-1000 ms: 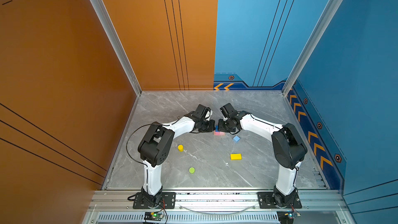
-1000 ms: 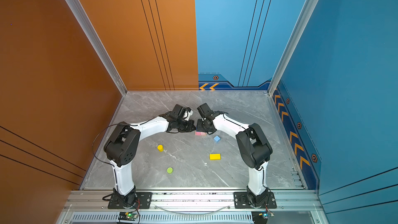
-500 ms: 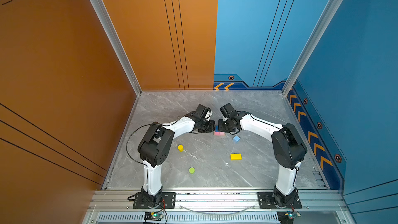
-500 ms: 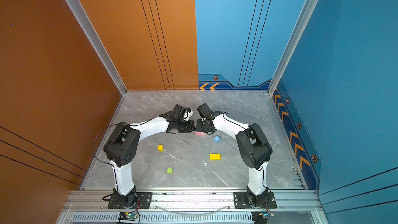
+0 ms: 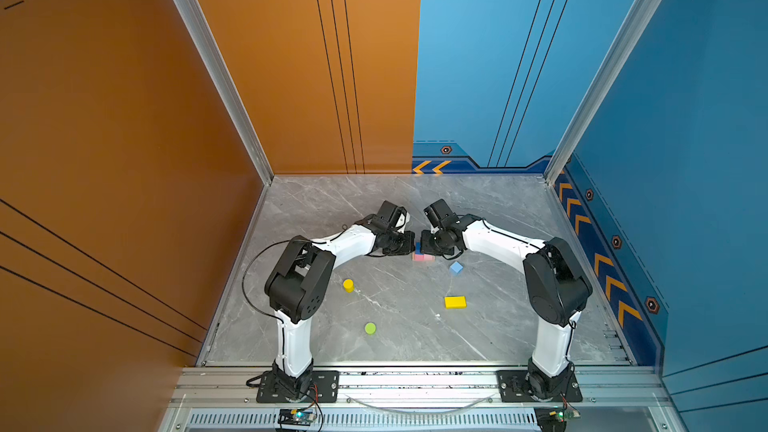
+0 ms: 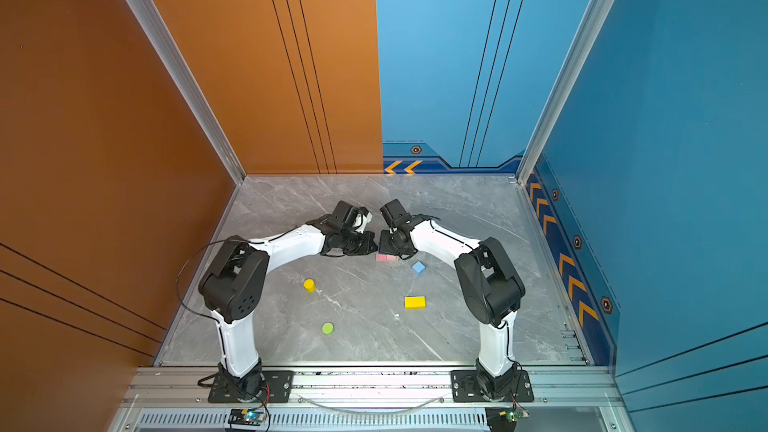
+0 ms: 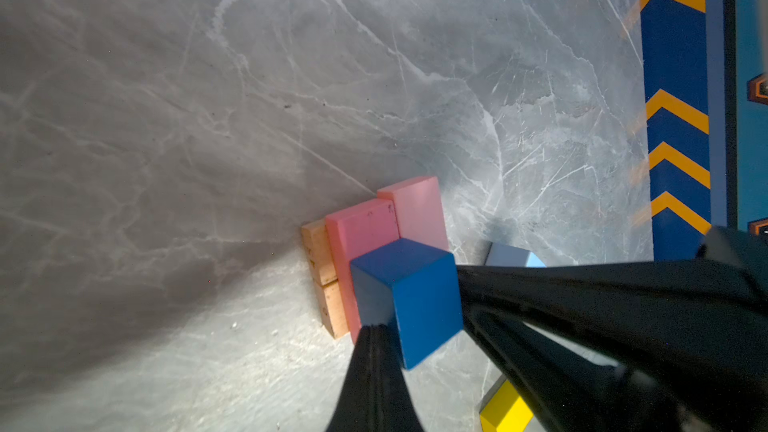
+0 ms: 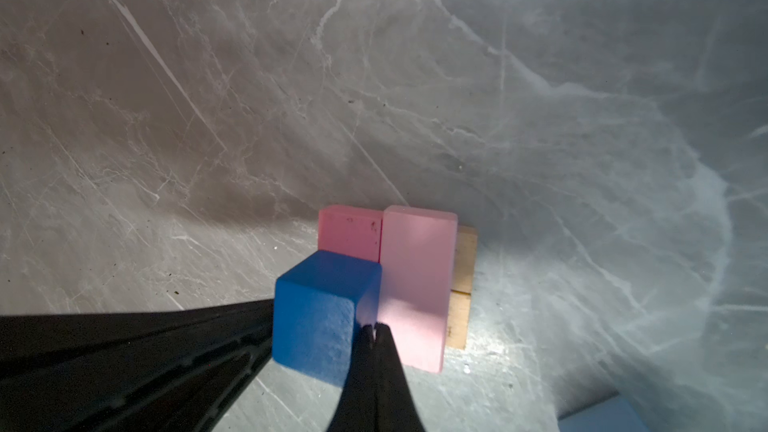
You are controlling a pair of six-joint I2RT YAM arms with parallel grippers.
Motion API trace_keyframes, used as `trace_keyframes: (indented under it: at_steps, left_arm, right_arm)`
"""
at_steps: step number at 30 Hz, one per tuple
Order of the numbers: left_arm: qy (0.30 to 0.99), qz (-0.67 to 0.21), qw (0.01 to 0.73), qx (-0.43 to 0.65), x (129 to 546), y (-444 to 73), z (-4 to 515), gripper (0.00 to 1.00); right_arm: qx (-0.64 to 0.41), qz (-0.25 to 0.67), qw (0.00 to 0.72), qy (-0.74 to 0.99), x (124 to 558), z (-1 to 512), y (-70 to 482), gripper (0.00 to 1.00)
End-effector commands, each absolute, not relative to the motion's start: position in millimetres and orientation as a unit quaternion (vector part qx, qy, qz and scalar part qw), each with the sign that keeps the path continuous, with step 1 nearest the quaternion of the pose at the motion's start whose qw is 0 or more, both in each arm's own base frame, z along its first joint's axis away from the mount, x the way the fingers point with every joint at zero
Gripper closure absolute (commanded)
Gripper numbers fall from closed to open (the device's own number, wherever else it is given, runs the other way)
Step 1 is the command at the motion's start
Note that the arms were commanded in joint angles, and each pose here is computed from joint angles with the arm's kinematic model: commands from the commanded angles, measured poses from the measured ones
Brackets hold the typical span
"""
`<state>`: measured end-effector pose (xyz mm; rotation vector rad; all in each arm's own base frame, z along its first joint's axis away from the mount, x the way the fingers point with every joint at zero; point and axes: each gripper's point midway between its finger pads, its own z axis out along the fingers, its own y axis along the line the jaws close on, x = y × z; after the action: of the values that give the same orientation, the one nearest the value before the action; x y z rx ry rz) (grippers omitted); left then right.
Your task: Build the wood block tower
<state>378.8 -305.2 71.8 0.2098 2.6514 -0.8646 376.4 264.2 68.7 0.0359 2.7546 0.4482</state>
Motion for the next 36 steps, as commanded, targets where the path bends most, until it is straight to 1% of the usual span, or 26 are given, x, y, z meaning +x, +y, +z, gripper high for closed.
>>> trace_keyframes:
  at_steps: [1, 36]
  left_arm:
    - [0.933, -0.302, 0.176, 0.086, 371.6, -305.4, 82.1, 1.0]
    - [0.936, -0.293, 0.176, 0.085, 367.2, -299.5, 80.0, 1.0]
  right_arm:
    - [0.022, 0.145, 0.167, 0.975, 375.3, 58.1, 261.1, 0.99]
    - [0.029, 0.143, 0.175, 0.974, 384.6, 55.7, 257.7, 0.98]
